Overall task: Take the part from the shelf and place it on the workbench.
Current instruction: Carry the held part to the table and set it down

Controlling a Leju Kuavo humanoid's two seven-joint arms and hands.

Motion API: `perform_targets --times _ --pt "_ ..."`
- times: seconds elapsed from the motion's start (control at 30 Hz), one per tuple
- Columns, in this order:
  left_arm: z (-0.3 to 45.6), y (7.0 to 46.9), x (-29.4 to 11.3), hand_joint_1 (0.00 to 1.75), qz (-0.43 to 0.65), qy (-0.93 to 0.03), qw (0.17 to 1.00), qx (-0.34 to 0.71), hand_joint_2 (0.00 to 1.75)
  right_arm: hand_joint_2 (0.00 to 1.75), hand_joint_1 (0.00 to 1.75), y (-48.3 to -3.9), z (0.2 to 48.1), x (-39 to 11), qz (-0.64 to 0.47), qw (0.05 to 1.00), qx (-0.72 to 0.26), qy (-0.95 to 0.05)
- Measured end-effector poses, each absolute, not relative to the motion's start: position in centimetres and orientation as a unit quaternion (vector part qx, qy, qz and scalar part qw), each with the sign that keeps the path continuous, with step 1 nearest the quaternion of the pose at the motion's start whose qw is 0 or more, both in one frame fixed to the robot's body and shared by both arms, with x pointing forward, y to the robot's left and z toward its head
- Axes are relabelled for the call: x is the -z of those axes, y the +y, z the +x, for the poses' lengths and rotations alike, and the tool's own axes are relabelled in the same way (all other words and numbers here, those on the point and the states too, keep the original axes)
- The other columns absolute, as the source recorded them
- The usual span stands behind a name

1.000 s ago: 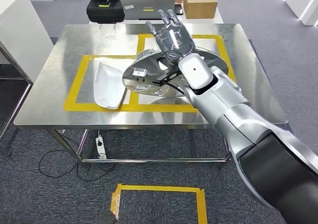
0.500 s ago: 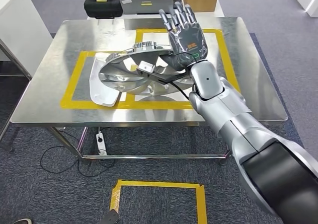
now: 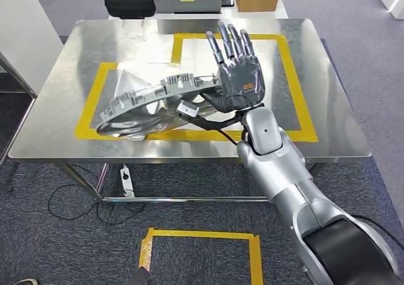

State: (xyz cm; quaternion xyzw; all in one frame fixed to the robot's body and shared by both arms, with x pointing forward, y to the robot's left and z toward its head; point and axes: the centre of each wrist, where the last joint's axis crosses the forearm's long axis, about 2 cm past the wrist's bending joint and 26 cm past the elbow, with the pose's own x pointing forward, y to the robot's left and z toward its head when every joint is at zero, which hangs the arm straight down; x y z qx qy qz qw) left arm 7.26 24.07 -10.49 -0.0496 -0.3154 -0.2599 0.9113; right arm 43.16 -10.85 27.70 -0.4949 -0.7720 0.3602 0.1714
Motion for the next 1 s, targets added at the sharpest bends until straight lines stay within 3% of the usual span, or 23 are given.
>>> perform_targets --times 0.3,0.53,0.83,1.0 --pt "7.5 23.6 10.4 0.00 -0.053 -0.320 0.907 0.267 0.00 0.00 0.00 -12.3 42.9 -26.0 -0.509 0.205 -0.348 -0.760" --pt "7.7 23.3 10.3 0.00 -0.050 -0.324 0.909 0.259 0.00 0.00 0.00 -11.1 43.2 -25.2 -0.572 0.270 -0.337 -0.697" --pt "7.4 23.5 10.4 0.00 -0.053 -0.320 0.912 0.252 0.00 0.00 0.00 -11.3 44.6 -23.6 -0.611 0.278 -0.499 -0.547" --pt "7.3 23.6 10.4 0.00 -0.052 -0.317 0.914 0.250 0.00 0.00 0.00 -11.8 45.3 -24.4 -0.640 0.289 -0.491 -0.516"
